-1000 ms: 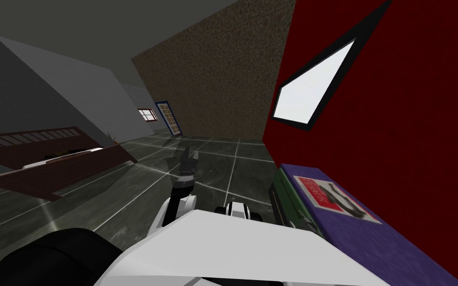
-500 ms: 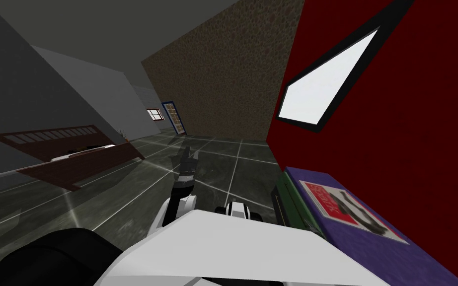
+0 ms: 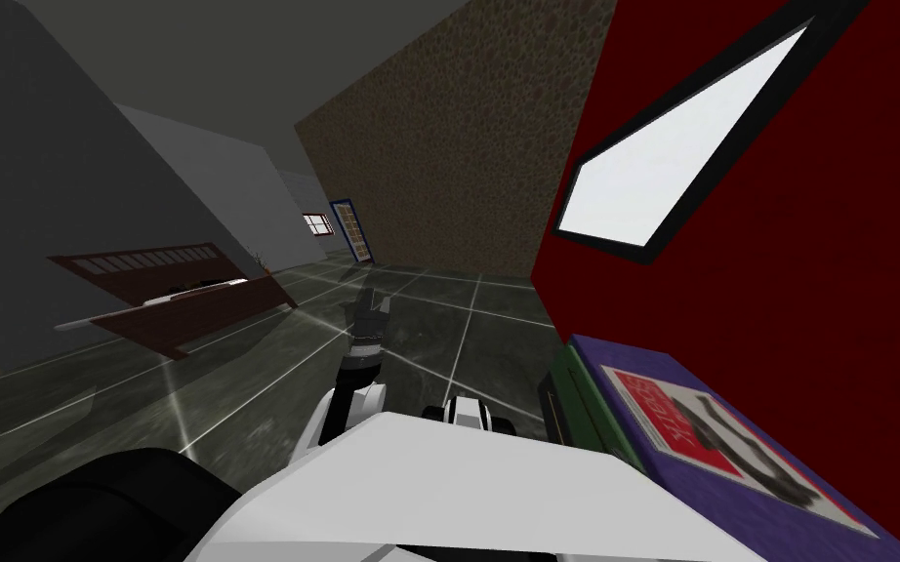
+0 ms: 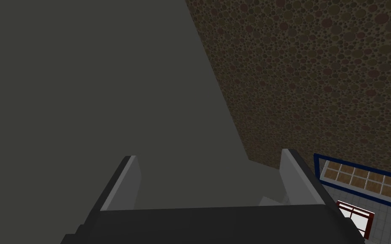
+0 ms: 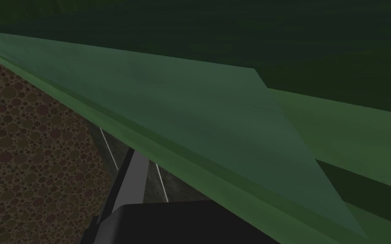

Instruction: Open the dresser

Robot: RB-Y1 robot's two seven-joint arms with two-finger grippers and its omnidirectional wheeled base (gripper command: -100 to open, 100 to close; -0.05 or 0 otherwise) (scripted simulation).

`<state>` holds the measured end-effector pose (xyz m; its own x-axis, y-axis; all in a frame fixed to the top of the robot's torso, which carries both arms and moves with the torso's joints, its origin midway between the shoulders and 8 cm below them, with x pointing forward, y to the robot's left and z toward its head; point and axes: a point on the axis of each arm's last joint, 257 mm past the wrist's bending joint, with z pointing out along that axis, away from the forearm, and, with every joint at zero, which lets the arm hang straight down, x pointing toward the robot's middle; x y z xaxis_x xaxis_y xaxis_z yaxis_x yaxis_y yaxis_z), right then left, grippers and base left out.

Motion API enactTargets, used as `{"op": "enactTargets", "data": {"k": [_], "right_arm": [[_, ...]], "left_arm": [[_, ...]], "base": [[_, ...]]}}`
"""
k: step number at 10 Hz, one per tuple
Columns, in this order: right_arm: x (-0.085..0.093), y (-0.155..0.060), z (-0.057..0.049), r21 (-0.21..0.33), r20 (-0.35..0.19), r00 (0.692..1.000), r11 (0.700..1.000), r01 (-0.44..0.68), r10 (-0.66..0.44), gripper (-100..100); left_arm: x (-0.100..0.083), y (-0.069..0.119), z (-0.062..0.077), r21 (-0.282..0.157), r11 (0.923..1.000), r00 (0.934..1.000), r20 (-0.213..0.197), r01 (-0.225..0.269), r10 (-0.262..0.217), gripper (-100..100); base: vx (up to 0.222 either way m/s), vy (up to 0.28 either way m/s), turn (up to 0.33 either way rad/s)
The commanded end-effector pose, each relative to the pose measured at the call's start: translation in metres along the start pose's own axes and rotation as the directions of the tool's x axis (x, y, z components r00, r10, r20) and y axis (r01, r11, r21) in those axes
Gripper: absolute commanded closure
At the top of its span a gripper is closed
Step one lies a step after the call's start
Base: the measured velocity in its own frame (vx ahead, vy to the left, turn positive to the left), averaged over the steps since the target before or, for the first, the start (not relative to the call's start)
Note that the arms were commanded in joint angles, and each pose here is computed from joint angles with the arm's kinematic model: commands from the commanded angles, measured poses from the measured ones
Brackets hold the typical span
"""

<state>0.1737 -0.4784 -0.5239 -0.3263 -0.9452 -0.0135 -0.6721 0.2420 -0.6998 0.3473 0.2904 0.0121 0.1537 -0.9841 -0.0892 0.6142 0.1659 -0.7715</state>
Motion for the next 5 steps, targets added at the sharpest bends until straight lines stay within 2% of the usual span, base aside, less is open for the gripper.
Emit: {"op": "enactTargets", "data": {"k": [1,3,4,5], "right_arm": [[-0.009,0.001,0.008,0.0,-0.001,1.0,1.0,0.005,-0.005,-100],[-0.024,0.002,0.021,-0.001,-0.002,1.0,1.0,0.005,-0.005,-100],[-0.022,0.003,0.017,0.0,0.0,1.0,1.0,0.003,-0.003,-100],[-0.012,0.002,0.011,0.0,-0.002,1.0,1.0,0.005,-0.005,100]], "left_arm": [[0.0,0.0,0.0,0.0,1.0,1.0,0.0,0.0,0.0,0],[0.0,0.0,0.0,0.0,1.0,1.0,0.0,0.0,0.0,0],[0.0,0.0,0.0,0.0,1.0,1.0,0.0,0.0,0.0,0],[0.0,0.0,0.0,0.0,1.0,1.0,0.0,0.0,0.0,0]], "base": [[-0.007,-0.035,0.001],[-0.01,-0.086,0.01],[-0.001,-0.035,0.007],[0.005,0.048,0.009]]}}
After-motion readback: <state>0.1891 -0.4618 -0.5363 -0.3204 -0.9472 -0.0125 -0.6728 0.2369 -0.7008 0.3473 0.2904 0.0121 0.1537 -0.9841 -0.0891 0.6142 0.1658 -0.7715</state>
